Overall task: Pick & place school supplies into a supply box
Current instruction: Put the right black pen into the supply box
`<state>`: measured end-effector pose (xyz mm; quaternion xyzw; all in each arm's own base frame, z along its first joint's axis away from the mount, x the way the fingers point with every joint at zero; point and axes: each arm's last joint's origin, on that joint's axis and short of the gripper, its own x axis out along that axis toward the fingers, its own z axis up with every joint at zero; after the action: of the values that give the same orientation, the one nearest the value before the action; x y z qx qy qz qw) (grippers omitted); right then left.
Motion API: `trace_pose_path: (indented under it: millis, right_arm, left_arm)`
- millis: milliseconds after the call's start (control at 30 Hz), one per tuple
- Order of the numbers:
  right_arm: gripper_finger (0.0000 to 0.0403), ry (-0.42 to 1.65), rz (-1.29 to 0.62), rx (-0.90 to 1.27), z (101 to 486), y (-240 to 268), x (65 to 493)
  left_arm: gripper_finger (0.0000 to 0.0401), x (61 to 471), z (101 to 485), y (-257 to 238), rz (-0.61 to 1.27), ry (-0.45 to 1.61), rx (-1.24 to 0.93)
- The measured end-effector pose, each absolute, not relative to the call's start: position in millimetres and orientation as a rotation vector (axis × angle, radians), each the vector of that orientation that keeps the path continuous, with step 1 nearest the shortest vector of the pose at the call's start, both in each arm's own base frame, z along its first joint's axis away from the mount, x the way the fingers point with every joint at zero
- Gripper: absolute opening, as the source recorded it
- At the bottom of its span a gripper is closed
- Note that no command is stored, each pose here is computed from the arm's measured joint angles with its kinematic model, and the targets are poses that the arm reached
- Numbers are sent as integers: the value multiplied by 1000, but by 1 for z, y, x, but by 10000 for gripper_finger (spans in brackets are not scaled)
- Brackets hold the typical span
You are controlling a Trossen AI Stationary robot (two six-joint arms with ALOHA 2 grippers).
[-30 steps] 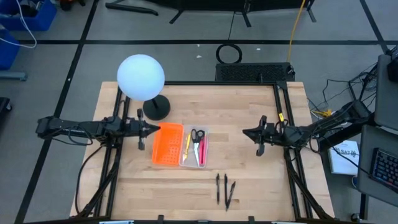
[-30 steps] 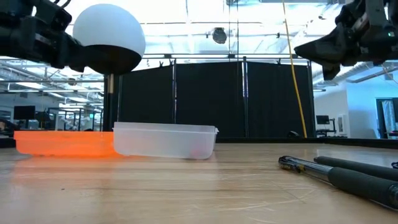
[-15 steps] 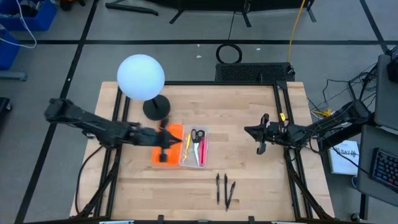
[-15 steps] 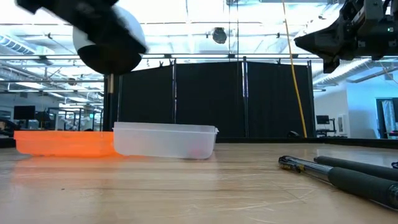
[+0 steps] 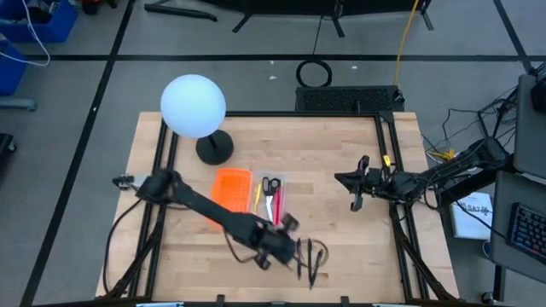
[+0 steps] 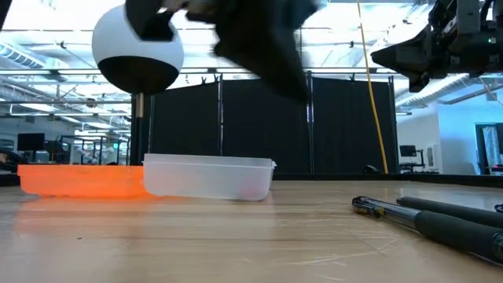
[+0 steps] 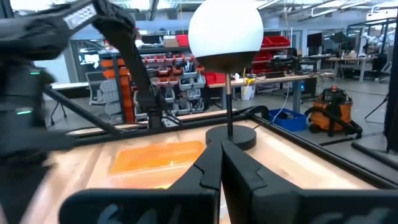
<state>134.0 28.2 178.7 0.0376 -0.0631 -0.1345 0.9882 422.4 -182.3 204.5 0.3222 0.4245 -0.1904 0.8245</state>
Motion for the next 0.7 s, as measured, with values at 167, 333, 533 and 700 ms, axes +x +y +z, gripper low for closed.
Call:
trace_pose_path:
  millis: [167,333,533,700]
  right_arm:
    - [0,-141,-274,28,181,28,134]
    - [0,-143,-279,-29,182,28,133]
    - [0,-145,-280,-40,182,28,133]
    - [0,-145,-280,-40,182,28,133]
  left_arm:
    - [11,446,204,-209,-618,852,785]
    - [7,455,208,-204,-687,821,780]
    - [6,461,209,-178,-705,877,658]
    - [4,454,214,-166,-768,944,624]
